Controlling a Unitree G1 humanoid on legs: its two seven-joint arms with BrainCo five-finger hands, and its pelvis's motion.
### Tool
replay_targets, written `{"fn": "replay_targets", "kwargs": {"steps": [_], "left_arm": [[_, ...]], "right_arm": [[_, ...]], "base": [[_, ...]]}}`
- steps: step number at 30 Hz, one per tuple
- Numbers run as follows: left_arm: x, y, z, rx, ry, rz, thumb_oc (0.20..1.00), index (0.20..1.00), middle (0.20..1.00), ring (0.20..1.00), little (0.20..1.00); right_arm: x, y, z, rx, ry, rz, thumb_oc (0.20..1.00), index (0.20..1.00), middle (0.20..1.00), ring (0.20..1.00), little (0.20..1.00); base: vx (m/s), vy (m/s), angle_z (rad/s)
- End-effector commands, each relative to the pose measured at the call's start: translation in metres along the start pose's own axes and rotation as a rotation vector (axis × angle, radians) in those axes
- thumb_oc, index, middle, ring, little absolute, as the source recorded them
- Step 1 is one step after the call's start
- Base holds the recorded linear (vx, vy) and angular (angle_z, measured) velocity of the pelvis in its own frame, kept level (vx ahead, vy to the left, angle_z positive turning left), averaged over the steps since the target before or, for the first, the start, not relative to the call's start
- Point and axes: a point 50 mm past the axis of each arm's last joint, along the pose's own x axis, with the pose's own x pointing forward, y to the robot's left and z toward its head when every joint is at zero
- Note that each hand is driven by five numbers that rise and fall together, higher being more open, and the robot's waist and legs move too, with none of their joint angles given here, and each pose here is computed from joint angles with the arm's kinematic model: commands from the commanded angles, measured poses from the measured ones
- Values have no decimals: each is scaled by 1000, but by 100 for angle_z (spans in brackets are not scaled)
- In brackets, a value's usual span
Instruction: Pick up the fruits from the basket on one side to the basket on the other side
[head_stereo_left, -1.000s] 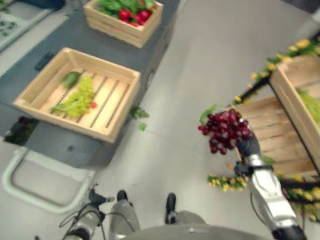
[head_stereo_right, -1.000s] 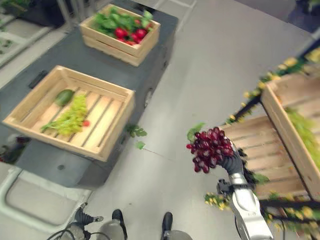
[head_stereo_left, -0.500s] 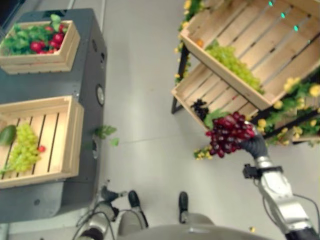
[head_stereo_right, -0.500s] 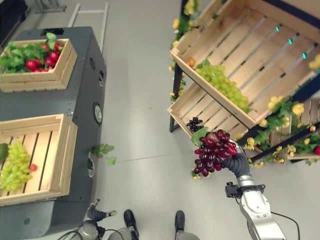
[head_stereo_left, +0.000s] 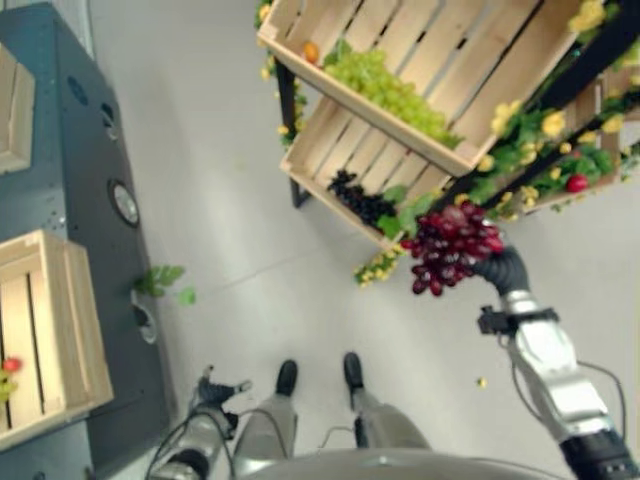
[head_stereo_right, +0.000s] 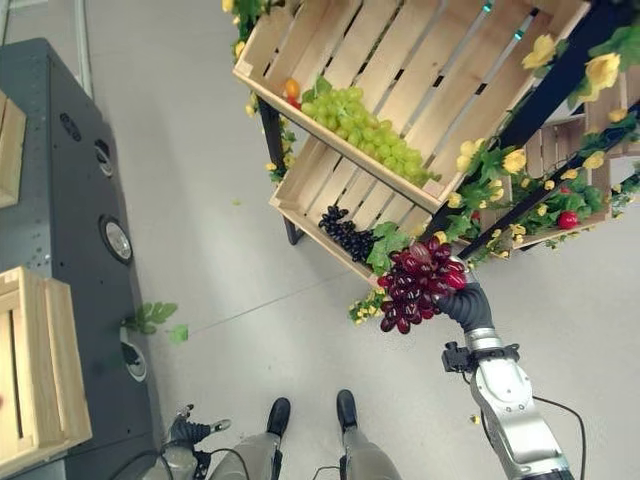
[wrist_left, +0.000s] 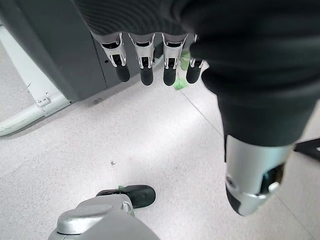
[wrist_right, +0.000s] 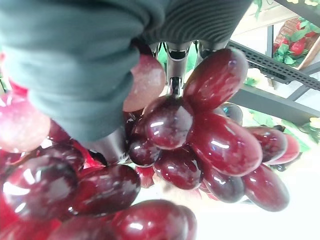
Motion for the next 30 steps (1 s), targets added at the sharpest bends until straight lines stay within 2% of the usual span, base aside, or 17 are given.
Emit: {"fn": "replay_targets", "kwargs": {"steps": [1,7,13,20,30], "left_arm": [[1,4,-5,47,-2,-25,1000,1000,1000,1000,1000],[4,10,-3,121,-13,-46,1000,1000,1000,1000,1000],[1,4,-14,178,30,-78,1000,1000,1000,1000,1000],[-3,-3,-22,230,47,-118,1000,1000,1000,1000,1000],[-5,-13,-21,266,39,-162,1000,1000,1000,1000,1000]], "right_arm": [[12,-5,45,24,-234,-10,200,200,200,200,200],[20,4,60,33,-294,48,200,200,200,200,200],[24,-6,78,18,-360,41,200,200,200,200,200],[46,-15,112,-53,-470,46,200,200,200,200,200],[88,4,145,-131,-508,132,200,200,200,200,200]], "base": [[-77,133,-42],[-12,67,-117],[39,48,5],[30,10,1],[4,2,2]]}}
